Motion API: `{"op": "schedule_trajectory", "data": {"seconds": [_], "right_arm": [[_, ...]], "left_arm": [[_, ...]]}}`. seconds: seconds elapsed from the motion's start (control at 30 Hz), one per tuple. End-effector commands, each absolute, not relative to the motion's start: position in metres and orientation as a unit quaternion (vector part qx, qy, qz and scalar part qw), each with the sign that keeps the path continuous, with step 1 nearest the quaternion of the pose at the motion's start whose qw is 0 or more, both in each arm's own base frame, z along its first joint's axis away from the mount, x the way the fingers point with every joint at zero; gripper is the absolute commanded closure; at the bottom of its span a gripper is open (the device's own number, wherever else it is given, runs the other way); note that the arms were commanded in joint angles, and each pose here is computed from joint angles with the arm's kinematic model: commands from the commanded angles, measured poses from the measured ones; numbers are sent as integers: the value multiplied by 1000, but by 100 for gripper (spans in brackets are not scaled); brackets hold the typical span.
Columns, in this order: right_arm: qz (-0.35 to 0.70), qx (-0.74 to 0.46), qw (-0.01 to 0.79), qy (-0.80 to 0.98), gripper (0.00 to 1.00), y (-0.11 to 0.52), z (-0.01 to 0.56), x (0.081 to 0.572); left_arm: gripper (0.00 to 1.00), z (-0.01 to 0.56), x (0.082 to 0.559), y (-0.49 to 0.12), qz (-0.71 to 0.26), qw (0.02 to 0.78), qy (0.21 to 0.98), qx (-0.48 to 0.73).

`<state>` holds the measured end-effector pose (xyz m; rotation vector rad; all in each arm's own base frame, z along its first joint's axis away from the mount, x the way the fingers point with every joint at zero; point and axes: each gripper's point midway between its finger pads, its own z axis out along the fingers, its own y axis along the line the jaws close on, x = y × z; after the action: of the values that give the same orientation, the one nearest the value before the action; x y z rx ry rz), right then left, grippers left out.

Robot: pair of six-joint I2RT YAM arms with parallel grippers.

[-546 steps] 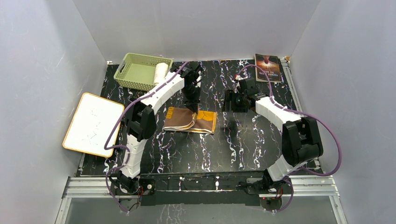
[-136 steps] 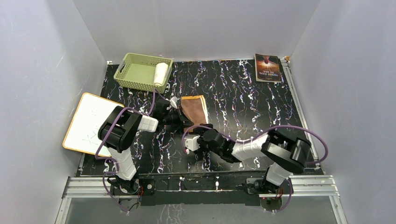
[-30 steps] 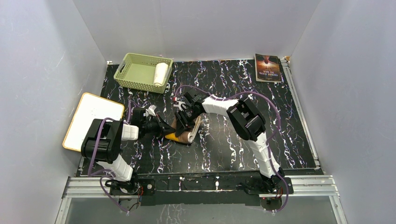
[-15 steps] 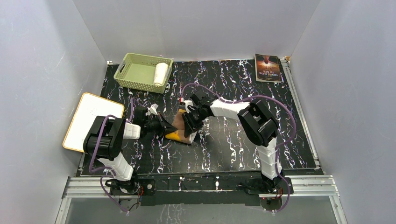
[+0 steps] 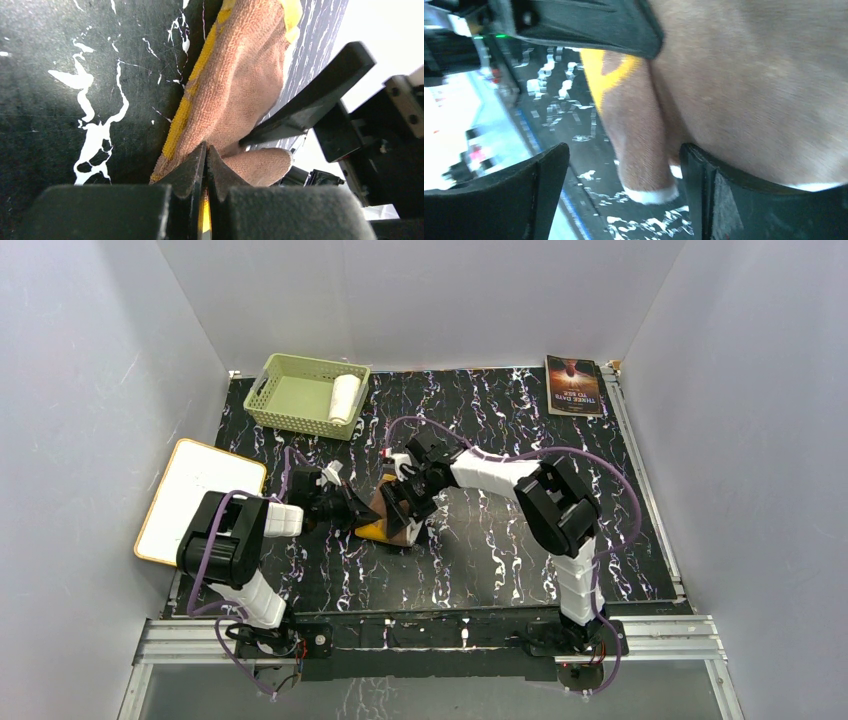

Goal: Roll the towels
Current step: Roll the towel at the center of the board.

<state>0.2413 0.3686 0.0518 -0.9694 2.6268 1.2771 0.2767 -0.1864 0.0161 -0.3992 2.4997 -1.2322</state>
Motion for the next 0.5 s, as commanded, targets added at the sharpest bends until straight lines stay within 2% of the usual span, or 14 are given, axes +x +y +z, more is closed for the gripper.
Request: {"op": "schedule_trajectory", "data": {"seconds": [0.0,0.1,0.27,0.33,0.47], "right_arm": [[210,-316,162,911,18,321,54,299],[138,-338,256,895,19,311,73,321],[126,-448,411,784,13,348,120,305],[131,-481,439,747,15,364,130,295],[164,-545,429,702,19,391,130,276]], "left_arm": [[100,-16,259,-169,-354,144,912,-148],[100,-15,260,-170,-351,145,914,-144],[100,-12,260,-170,-349,145,915,-140],[100,-11,261,-170,-348,147,915,-137],[100,-12,261,-170,-348,144,916,-138]]}}
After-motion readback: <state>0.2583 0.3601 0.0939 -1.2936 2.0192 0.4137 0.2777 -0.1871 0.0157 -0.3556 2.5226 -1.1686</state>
